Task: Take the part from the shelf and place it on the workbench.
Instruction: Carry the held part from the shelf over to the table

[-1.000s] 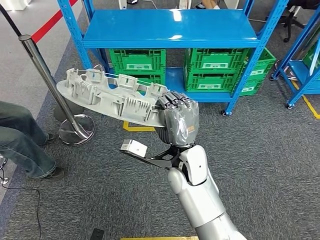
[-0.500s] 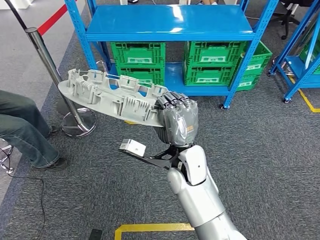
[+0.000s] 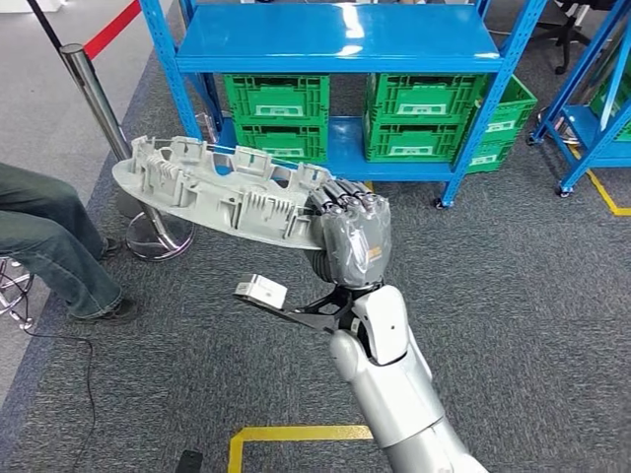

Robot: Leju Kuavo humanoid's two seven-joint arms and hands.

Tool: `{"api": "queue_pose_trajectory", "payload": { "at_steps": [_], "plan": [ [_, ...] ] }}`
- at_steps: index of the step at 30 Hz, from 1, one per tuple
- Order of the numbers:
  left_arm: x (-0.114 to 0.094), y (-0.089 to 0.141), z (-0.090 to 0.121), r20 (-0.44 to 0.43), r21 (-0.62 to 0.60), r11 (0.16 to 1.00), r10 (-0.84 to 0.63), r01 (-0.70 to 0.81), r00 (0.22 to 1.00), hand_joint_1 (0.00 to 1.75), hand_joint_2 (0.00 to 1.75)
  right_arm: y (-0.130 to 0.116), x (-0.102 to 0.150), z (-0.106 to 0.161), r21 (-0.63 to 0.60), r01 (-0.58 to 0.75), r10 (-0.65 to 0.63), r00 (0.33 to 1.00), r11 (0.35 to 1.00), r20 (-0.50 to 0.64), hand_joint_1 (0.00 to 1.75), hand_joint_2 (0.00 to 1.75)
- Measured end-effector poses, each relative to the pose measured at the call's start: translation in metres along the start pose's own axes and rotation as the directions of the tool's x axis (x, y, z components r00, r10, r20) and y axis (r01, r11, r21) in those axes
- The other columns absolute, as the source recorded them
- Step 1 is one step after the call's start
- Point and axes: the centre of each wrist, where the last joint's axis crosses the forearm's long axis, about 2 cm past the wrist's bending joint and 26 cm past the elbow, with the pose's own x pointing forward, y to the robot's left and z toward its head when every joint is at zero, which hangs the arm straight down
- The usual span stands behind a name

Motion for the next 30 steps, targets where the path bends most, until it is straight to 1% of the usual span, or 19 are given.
{"api": "queue_pose_trajectory", "payload": {
  "at_steps": [11,27,30],
  "plan": [
    [-0.0002,0.0008,-0.0005,-0.006,-0.001,1.000,0.001,-0.001,1.000,0.00,1.75,0.0016,0.0021,0.0003,0.012,-0.022,0.022,1.000,1.000,0.001,1.75,1.75],
    [-0.0004,0.0009,-0.0005,-0.010,-0.001,1.000,0.002,-0.002,1.000,0.00,1.75,0.0033,0.0041,0.0011,0.020,-0.021,0.021,1.000,1.000,0.006,1.75,1.75],
    [-0.0003,0.0010,-0.0006,-0.010,-0.002,1.000,-0.001,0.001,1.000,0.00,1.75,0.0035,0.0053,0.0006,0.024,-0.043,0.043,0.999,0.999,0.009,1.75,1.75]
  ]
}}
